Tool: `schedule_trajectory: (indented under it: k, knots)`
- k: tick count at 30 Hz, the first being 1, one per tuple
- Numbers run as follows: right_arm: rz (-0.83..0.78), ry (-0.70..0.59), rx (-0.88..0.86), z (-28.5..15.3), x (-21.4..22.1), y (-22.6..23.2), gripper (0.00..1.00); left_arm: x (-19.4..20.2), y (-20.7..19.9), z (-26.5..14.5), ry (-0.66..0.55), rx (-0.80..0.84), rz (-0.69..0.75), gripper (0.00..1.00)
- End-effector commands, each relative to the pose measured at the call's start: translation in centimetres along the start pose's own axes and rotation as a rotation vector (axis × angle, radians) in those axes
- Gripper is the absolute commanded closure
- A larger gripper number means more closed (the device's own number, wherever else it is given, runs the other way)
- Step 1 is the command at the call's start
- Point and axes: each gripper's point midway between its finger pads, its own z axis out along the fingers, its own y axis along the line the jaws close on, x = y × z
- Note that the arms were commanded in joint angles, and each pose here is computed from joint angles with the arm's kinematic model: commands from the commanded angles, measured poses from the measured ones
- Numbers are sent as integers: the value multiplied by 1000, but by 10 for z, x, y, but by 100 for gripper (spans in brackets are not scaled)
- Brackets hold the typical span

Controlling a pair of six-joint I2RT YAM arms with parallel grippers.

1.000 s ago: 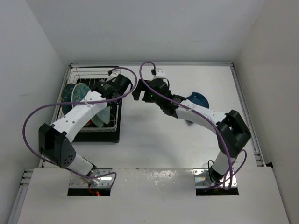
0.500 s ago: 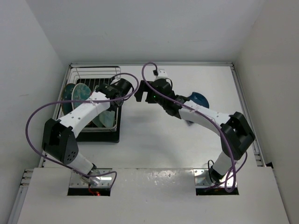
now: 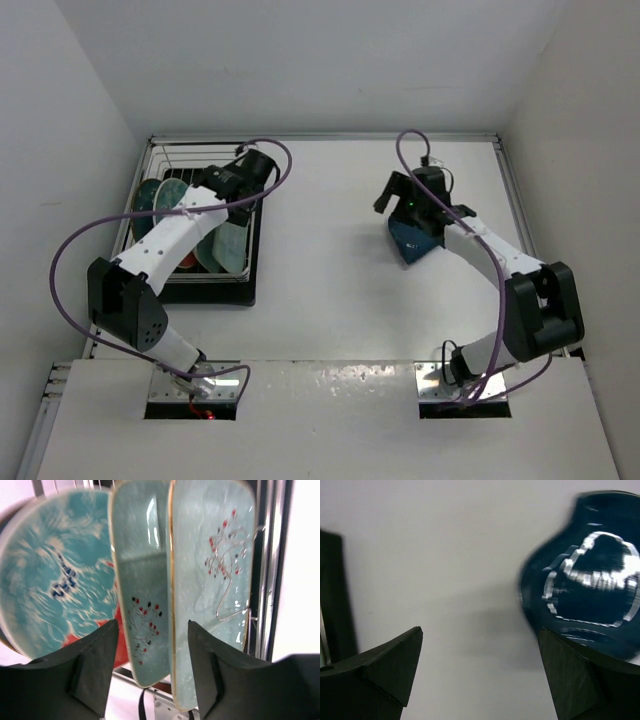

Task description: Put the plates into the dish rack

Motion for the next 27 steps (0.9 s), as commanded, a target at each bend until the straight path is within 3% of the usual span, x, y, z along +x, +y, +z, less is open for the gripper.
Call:
schedule_trajectory:
  k: [1,5,12,13,17,21,24,27]
  knots:
    - [35,64,111,-8,9,-47,5,-26,10,-14,-68,32,-24,37]
    - [134,60,310,-12,2,-115,23,-45,15,-30,-125,81,-17,35]
    - [234,71,536,-2,-6,-197,19,-68,34,-55,-217,103,-52,34]
    - [216,121,560,8,6,-206,19,-71,33,-57,-224,115,-56,34]
    - [220,144,502,38,-3,-208,21,-70,35,-57,-224,140,-61,34]
    - [237,172,506,53,10,-216,29,-70,39,-58,-229,144,-63,34]
    - [260,189,501,56,14,-221,41,-69,43,-59,-233,147,-64,34]
    - [277,183,488,54,14,-221,68,-69,42,-57,-231,161,-60,34]
